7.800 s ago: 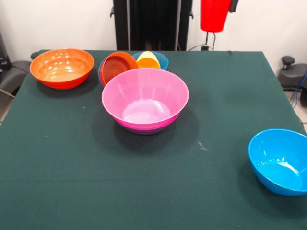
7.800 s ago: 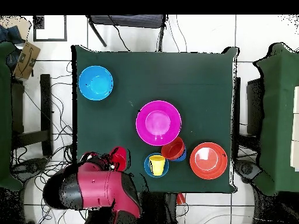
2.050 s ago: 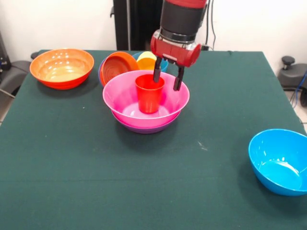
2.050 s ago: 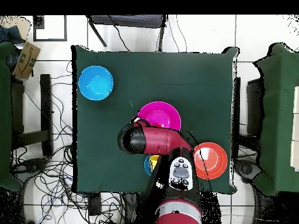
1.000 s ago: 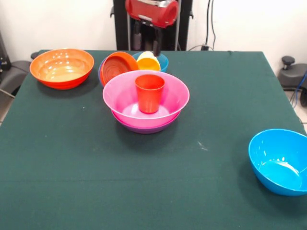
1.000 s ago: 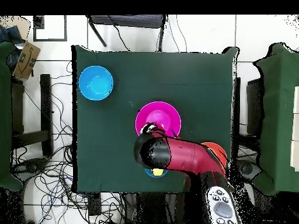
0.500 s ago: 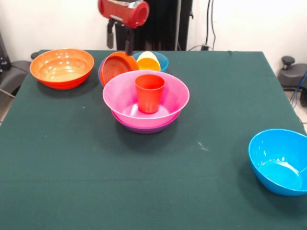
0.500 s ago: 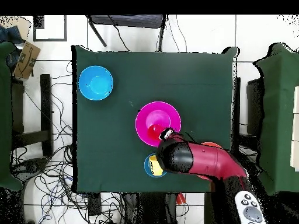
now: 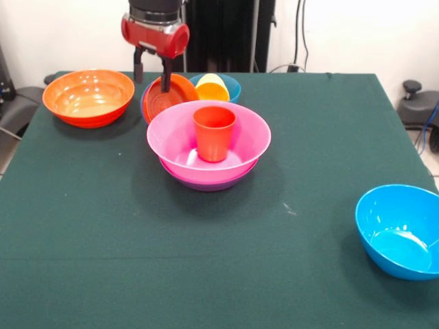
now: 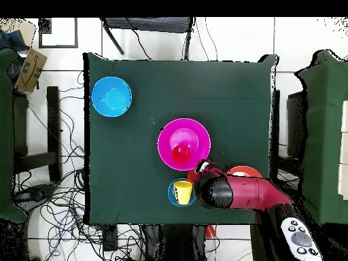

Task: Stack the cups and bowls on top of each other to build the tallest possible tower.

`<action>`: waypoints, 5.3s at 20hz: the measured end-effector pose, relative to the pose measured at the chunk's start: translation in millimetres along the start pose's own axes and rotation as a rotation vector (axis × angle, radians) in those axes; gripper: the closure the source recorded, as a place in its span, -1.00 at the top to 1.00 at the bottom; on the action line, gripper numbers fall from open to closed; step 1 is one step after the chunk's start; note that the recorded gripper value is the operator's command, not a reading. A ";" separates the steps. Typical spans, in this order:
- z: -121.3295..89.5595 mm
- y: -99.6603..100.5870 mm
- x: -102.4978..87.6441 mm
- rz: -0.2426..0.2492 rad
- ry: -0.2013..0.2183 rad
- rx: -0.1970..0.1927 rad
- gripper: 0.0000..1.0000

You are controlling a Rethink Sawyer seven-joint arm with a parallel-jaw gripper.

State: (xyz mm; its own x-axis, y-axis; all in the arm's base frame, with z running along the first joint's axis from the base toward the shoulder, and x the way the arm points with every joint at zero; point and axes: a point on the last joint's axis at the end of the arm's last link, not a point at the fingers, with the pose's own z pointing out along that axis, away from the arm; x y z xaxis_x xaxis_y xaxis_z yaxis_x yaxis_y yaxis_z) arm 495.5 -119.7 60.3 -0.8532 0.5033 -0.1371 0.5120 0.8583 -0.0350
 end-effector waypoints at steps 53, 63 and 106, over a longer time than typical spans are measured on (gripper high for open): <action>62.5 -19.7 63.0 -0.096 0.138 0.001 1.00; 62.4 -19.5 62.2 -0.096 0.135 0.015 -1.00; -42.1 81.4 11.3 -0.114 0.009 -0.067 -1.00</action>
State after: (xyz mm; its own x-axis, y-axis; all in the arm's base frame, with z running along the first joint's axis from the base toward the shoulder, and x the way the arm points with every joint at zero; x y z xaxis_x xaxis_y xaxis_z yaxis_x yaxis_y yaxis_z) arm 523.3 -39.9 97.6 -0.9063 0.4030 -0.1272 0.4043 0.9145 0.0161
